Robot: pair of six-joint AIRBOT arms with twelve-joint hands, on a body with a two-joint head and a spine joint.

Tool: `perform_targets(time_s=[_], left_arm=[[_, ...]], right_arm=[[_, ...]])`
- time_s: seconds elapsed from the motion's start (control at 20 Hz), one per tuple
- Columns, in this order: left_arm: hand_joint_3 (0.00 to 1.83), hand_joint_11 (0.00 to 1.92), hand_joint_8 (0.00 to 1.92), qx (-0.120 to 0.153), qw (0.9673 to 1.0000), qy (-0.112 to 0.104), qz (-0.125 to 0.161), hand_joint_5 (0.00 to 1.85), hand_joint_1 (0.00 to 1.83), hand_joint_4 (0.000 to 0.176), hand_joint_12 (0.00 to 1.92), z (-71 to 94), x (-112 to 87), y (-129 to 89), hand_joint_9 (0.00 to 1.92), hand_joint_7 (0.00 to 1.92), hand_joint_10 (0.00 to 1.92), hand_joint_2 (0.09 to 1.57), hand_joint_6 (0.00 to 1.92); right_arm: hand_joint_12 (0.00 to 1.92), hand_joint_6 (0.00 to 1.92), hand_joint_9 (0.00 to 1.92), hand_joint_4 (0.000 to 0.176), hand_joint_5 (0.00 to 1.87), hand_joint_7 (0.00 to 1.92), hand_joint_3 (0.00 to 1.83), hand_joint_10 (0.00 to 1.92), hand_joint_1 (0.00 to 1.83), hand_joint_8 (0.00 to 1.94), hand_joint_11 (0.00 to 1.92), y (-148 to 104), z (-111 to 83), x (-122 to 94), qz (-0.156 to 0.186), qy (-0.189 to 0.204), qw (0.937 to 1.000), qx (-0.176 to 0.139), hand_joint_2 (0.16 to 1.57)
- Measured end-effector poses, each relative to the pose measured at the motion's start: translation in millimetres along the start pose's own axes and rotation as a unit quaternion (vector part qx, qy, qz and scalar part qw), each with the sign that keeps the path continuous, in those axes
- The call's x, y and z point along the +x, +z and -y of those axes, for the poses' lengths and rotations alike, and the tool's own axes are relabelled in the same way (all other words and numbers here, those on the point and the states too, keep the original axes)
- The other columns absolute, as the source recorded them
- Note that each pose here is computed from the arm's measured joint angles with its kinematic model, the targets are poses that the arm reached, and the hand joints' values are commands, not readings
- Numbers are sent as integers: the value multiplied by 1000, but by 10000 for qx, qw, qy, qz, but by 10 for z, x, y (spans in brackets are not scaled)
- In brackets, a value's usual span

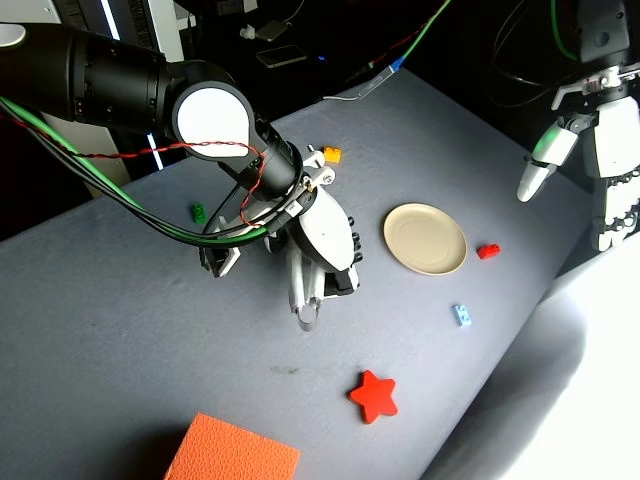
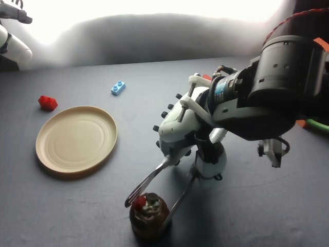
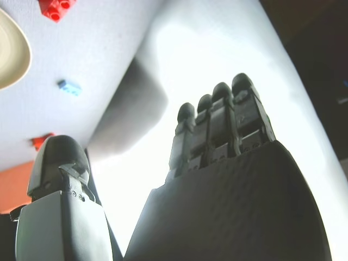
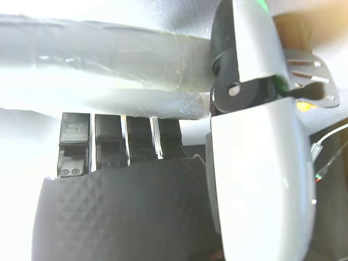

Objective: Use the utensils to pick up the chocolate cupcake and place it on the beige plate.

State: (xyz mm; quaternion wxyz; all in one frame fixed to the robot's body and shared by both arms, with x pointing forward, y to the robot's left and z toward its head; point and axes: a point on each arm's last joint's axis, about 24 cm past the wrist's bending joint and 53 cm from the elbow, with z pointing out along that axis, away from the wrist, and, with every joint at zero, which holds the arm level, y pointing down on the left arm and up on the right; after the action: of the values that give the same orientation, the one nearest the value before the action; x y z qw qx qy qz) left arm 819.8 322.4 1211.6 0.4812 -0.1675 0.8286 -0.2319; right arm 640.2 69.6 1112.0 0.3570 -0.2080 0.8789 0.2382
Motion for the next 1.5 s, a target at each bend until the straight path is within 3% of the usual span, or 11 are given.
perform_targets(time_s=[0.15,0.4,0.55,0.85,1.05,1.3,1.4,1.45,1.5], left_arm=[[0,0,0,-6,10000,-8,6,84,503,0,0,-7,-6,0,25,18,0,1028,0],[0,0,1,-7,10000,5,3,93,503,0,0,-9,-4,1,24,20,0,1025,3],[0,1,1,-13,10000,15,4,87,506,0,0,-11,-4,1,23,9,5,1031,3],[0,0,2,-10,10000,10,4,105,524,0,0,-10,-4,1,21,15,0,1025,6],[2,0,3,-8,10000,7,4,84,495,0,0,-9,-4,1,19,11,5,1033,4],[2,10,5,-9,10000,9,4,89,499,0,5,-9,-4,1,26,23,5,1038,4],[0,10,4,-9,10000,9,4,95,506,0,6,-9,-4,1,25,24,4,1032,5],[0,1,2,-9,10000,9,4,89,503,0,2,-9,-4,1,18,19,1,1036,2],[1,1,0,-9,10000,9,4,87,499,0,1,-9,-4,1,15,16,0,1038,1]], right_arm=[[1723,586,395,0,524,428,0,1360,982,1050,366,40,27,-2,-46,-93,9999,73,1200],[1731,574,381,0,545,439,0,1345,1005,1024,303,83,31,-52,45,-545,9983,205,1171],[1720,592,374,0,488,405,7,1335,932,1019,315,99,-9,-43,30,-601,9980,192,1206],[1658,551,439,0,538,459,0,1246,1016,966,366,133,-127,-35,22,-695,9975,112,1178],[1722,627,362,0,489,409,4,1329,914,1022,273,138,-135,-43,42,-743,9972,120,1221],[1682,603,434,0,550,478,0,1276,1057,983,357,138,-130,-51,56,-775,9969,135,1174],[1692,622,456,0,547,480,0,1308,1130,1016,379,138,-129,-52,59,-781,9968,137,1151],[1695,636,526,0,584,700,4,1321,1271,1290,474,138,-128,-54,63,-789,9968,141,1199],[1692,1220,561,0,642,728,6,1357,1167,1446,550,138,-127,-55,64,-790,9967,142,1253]])
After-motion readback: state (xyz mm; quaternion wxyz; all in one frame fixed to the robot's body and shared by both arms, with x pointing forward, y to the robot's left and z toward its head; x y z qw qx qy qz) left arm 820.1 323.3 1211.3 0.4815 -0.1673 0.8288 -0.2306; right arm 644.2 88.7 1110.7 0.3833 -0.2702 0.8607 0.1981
